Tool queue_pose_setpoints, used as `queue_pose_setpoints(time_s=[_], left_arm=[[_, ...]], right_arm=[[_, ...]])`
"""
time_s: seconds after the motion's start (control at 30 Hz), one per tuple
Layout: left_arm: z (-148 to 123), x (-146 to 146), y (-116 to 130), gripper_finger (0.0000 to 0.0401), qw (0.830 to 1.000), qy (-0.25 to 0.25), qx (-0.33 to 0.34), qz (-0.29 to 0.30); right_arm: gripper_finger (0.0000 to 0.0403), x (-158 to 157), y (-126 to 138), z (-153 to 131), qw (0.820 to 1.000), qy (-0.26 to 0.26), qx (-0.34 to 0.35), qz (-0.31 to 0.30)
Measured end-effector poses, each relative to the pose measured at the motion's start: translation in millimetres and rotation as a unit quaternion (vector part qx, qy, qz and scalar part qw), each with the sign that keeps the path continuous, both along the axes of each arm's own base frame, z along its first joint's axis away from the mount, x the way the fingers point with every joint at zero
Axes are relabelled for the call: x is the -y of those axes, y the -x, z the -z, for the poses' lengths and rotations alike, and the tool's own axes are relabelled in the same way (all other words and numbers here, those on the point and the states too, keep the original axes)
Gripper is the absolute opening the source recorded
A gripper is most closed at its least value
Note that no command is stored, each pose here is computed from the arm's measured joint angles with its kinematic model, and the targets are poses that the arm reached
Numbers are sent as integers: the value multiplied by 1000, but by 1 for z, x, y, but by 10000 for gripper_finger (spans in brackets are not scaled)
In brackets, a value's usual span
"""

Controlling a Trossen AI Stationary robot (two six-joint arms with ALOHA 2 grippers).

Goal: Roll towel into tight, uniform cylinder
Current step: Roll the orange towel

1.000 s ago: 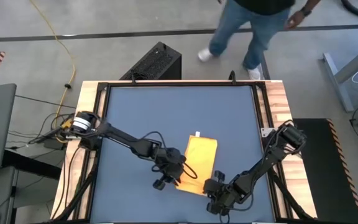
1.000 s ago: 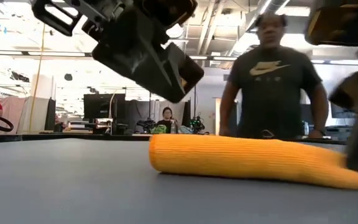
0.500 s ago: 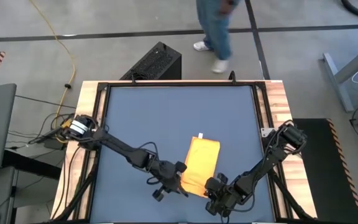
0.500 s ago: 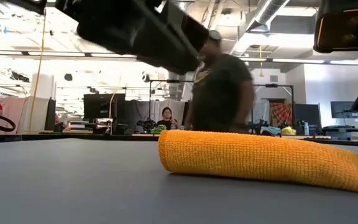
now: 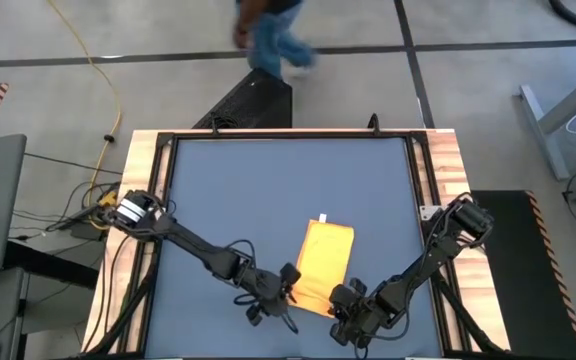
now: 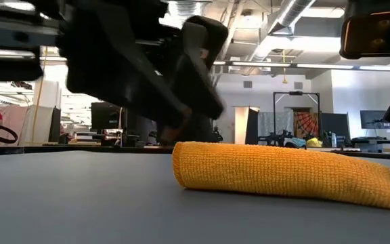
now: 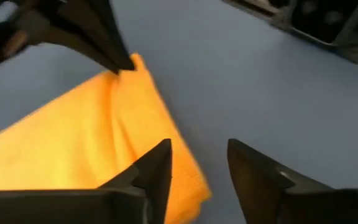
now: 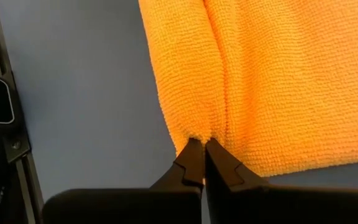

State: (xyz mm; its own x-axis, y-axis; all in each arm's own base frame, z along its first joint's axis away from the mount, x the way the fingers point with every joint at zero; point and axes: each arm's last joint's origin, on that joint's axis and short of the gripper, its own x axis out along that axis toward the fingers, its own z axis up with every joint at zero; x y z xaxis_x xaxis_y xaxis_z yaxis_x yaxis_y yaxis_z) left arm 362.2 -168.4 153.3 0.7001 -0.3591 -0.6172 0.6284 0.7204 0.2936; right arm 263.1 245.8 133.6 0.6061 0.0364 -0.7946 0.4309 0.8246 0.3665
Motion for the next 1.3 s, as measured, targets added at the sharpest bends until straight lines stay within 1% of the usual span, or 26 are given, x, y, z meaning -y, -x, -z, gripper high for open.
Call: queue_pose_setpoints(time_s=[0.1, 0.2, 0.3, 0.4, 0.47, 0.57, 0.7, 0.77, 0.83, 0.9, 0.97, 1.03, 1.13, 1.23, 1.3], left_arm=[[12, -1, -3, 174, 999, -22, -2, -30], [23, 0, -6, 191, 999, -13, -9, -51], [31, 1, -7, 195, 998, -6, -21, -59], [35, 0, -7, 190, 997, 0, -29, -76], [35, -3, -8, 177, 995, 9, -39, -87], [36, -8, -10, 143, 993, 26, -48, -107], [36, -16, -13, 72, 989, 51, -61, -127], [36, -21, -15, 28, 985, 79, -80, -129], [36, -28, -17, 12, 978, 127, -109, -120], [36, -35, -19, 11, 968, 175, -144, -107], [37, -42, -20, 9, 957, 209, -176, -94], [38, -46, -19, 7, 948, 230, -202, -90], [39, -50, -18, 6, 933, 253, -234, -108], [40, -53, -17, 6, 910, 287, -275, -121], [41, -55, -16, 6, 899, 298, -293, -131]], right_arm=[[18, 0, 0, 0, 1000, -1, 0, 2], [19, 0, 0, 0, 1000, -3, 1, 3], [19, 0, 1, 0, 1000, -5, -2, 8], [19, 0, 1, 0, 1000, -5, -3, 8], [19, 0, 1, 0, 1000, -6, -3, 10], [19, 0, 1, 0, 1000, -13, -9, 14], [20, 0, 1, 0, 1000, -15, -11, 17], [20, 0, 1, 0, 1000, -15, -11, 17], [20, 0, 1, 0, 1000, -17, -12, 19], [20, 0, 1, 0, 999, -23, -13, 26], [20, 0, 2, -1, 999, -34, -18, 30], [20, 0, 2, -2, 998, -47, -20, 41], [20, 2, 0, -3, 995, -68, -19, 65], [20, 2, -1, -6, 992, -91, -16, 85], [20, 3, -4, -8, 991, -101, -10, 90]])
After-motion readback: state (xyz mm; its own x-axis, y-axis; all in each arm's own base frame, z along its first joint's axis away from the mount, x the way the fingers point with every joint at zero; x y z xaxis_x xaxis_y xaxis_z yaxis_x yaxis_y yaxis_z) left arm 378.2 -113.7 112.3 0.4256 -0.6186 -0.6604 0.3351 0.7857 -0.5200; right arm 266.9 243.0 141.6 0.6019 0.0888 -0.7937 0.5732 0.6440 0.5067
